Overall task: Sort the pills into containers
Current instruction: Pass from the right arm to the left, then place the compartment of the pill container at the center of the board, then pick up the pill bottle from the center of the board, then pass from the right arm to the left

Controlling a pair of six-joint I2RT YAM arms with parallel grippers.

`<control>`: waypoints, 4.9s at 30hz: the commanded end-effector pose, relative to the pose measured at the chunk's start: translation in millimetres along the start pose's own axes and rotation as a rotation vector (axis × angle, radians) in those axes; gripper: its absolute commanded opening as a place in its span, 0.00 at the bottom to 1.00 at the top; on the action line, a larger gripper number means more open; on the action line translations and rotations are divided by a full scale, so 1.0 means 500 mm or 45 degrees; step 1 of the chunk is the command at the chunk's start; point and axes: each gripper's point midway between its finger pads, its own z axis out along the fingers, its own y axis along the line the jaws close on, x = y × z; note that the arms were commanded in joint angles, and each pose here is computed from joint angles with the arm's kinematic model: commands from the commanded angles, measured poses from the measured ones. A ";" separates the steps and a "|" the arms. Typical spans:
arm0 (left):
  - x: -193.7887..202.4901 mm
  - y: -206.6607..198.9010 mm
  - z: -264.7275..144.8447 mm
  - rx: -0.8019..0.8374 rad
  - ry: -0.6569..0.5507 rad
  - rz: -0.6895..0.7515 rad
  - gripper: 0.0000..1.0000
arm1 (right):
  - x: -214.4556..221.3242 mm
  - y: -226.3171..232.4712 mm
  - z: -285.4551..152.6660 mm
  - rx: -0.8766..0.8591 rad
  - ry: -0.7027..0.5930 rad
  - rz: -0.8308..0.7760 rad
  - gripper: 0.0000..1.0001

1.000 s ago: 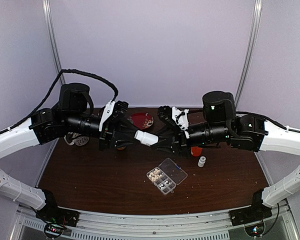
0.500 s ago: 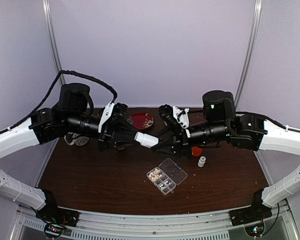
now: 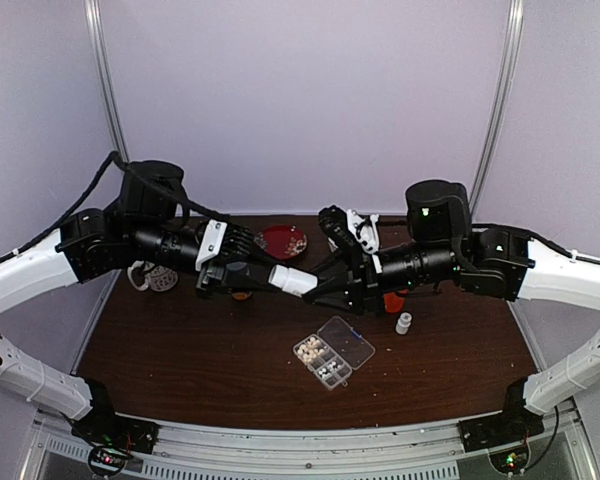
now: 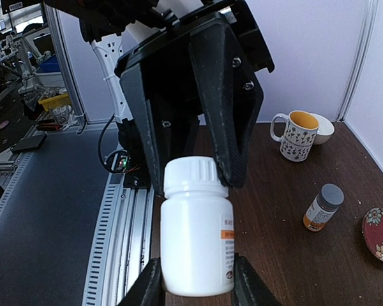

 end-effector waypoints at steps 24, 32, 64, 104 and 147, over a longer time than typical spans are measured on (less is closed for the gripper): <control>0.409 0.002 -0.110 -0.826 1.165 -1.268 0.00 | 0.191 -0.189 -0.164 0.969 0.142 0.440 0.96; 0.505 -0.015 -0.122 -0.903 1.249 -1.513 0.00 | 0.281 -0.201 -0.156 1.032 0.160 0.655 0.74; 0.679 -0.037 -0.128 -0.851 1.452 -1.659 0.56 | 0.559 -0.278 -0.253 1.331 0.717 1.020 0.62; 0.403 0.094 -0.209 -1.146 0.661 -1.305 0.63 | 0.613 -0.342 -0.276 1.487 0.842 1.070 0.42; 0.314 0.108 -0.173 -1.003 0.361 -1.133 0.76 | 0.341 -0.289 -0.233 1.042 0.334 0.930 0.15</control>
